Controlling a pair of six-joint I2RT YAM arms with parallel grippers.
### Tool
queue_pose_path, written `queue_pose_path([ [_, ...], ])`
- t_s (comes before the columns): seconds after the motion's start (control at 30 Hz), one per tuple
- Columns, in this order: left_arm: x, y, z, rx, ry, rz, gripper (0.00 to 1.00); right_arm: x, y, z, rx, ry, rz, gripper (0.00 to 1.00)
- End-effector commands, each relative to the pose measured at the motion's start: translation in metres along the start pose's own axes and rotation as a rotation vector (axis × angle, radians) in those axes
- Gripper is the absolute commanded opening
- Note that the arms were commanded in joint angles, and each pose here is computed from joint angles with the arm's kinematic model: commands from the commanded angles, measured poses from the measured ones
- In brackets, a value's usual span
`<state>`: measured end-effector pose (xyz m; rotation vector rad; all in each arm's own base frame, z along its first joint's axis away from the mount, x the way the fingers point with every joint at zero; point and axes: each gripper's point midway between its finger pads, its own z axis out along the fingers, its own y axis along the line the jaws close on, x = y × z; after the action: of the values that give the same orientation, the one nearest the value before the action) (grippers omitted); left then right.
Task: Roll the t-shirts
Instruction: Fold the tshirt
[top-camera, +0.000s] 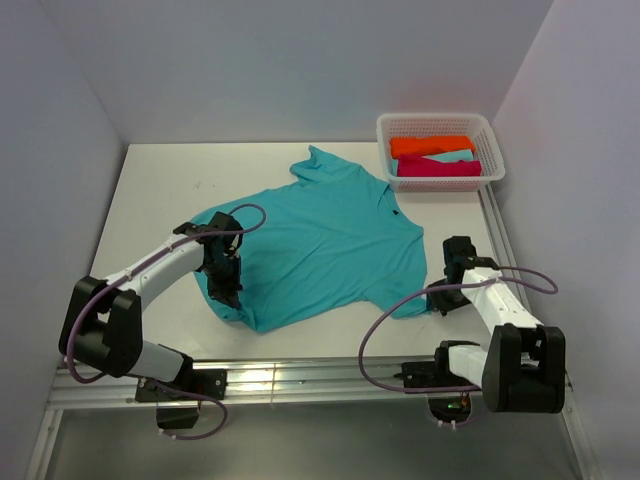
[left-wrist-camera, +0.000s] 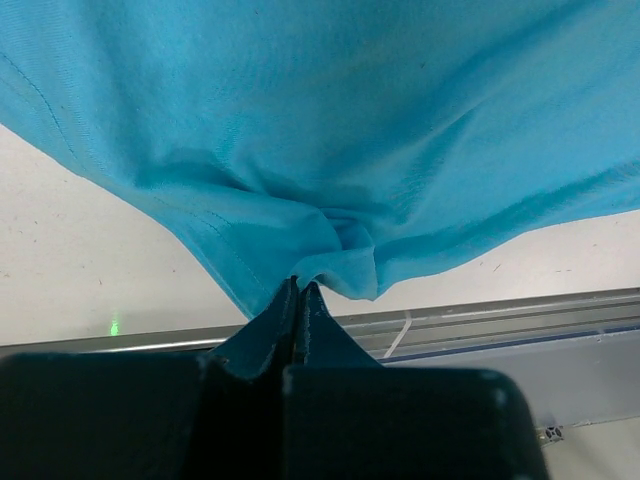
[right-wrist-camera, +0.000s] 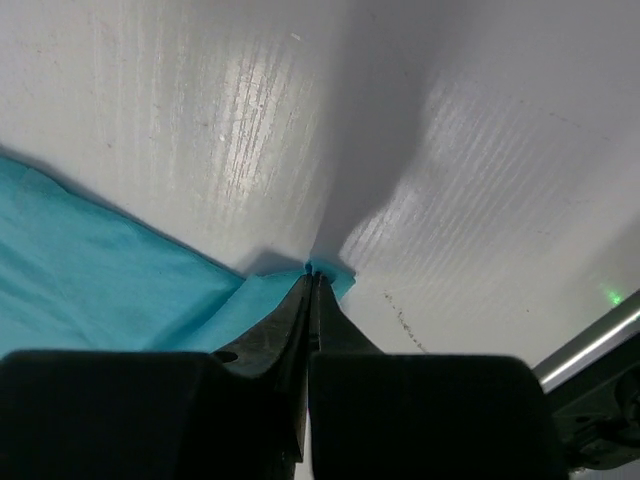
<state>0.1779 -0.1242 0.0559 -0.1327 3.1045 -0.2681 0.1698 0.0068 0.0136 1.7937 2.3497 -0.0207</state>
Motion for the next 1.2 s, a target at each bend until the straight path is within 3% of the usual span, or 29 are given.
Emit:
queue_pose_path([
  [0.0, -0.008, -0.007, -0.007, 0.029, -0.031, 0.015, 0.0, -0.015, 0.008, -0.017, -0.018, -0.059, 0.014, 0.0],
  [0.47, 0.017, 0.009, -0.005, 0.016, -0.071, -0.106, 0.0, -0.058, 0.096, -0.081, -0.147, -0.156, -0.134, 0.0],
  [0.77, 0.017, 0.02, -0.02, -0.033, -0.111, -0.15, 0.0, -0.071, 0.157, -0.095, -0.185, -0.182, -0.223, 0.0],
  [1.17, 0.005, 0.038, -0.052, -0.014, -0.233, -0.265, 0.0, -0.059, 0.193, -0.095, -0.223, -0.164, -0.3, 0.0],
])
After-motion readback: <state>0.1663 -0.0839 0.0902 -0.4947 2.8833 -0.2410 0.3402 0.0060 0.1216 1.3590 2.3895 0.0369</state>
